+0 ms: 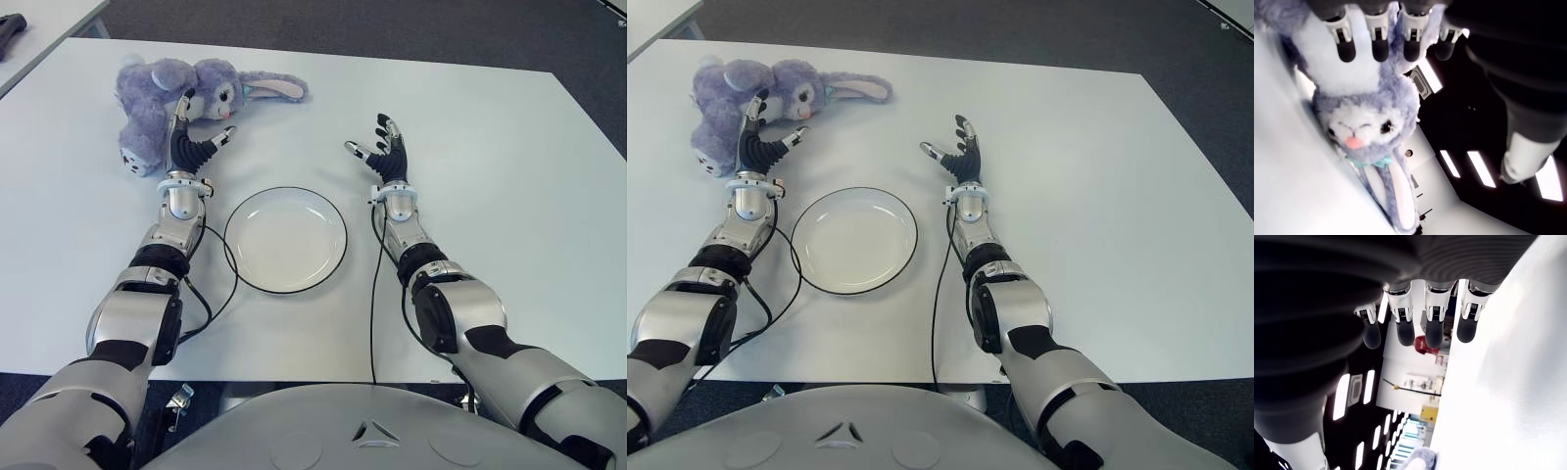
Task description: Put the doll into the plate.
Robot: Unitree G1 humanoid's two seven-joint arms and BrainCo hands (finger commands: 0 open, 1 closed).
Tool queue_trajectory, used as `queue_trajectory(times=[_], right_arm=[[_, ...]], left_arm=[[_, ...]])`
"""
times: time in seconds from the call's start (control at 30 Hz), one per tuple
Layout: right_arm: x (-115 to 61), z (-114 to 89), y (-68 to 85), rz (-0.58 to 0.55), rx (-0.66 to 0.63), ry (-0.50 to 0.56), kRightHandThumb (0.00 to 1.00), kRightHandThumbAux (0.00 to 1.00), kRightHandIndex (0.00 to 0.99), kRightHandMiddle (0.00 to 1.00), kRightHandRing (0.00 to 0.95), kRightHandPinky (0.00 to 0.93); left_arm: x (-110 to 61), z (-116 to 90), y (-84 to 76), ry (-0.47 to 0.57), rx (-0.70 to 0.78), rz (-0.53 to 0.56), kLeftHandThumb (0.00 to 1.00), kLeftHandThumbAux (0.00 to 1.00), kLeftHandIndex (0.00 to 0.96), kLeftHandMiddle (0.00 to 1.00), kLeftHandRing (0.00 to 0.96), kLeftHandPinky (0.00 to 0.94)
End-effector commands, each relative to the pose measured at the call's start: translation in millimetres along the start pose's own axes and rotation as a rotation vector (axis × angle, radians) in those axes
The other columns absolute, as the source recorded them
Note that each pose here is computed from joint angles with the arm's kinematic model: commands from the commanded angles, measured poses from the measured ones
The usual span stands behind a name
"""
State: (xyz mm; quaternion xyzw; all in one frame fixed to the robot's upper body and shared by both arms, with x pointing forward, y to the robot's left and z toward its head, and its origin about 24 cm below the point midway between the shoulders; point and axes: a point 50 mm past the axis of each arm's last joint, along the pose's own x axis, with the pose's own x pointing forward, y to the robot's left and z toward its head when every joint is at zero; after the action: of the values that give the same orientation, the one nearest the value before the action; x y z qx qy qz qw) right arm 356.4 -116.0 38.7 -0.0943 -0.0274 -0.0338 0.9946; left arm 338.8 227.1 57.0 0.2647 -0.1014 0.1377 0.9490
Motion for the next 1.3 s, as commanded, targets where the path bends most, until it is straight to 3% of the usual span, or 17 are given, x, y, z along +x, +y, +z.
queue_trajectory(times=[0.03,0.2,0.5,0.93,1.3], right_arm=[[-77.4,-100.4,3.3,0.037,-0.035,0.456,0.044,0.765,0.109,0.104,0.095,0.101],[-77.2,-100.5,3.2,0.040,-0.034,0.459,0.039,0.760,0.105,0.095,0.087,0.088],[-76.9,-100.1,3.9,0.040,-0.025,0.460,0.029,0.753,0.102,0.093,0.083,0.097],[-77.0,-99.7,5.3,0.040,-0.023,0.459,0.030,0.761,0.102,0.096,0.090,0.104],[-77.3,-99.9,6.2,0.041,-0.024,0.462,0.030,0.770,0.104,0.094,0.085,0.098]], left_arm=[[3.5,-0.1,5.3,-0.032,0.185,0.006,0.115,0.569,0.000,0.026,0.016,0.000],[17.3,13.1,10.9,-0.093,0.314,0.006,0.135,0.524,0.000,0.034,0.026,0.000],[32.4,20.0,22.0,-0.103,0.480,0.027,0.231,0.455,0.000,0.032,0.039,0.000],[37.1,22.5,25.8,-0.140,0.607,0.034,0.267,0.365,0.000,0.005,0.022,0.000],[40.4,29.4,22.3,-0.211,0.713,0.038,0.276,0.358,0.000,0.000,0.000,0.000]])
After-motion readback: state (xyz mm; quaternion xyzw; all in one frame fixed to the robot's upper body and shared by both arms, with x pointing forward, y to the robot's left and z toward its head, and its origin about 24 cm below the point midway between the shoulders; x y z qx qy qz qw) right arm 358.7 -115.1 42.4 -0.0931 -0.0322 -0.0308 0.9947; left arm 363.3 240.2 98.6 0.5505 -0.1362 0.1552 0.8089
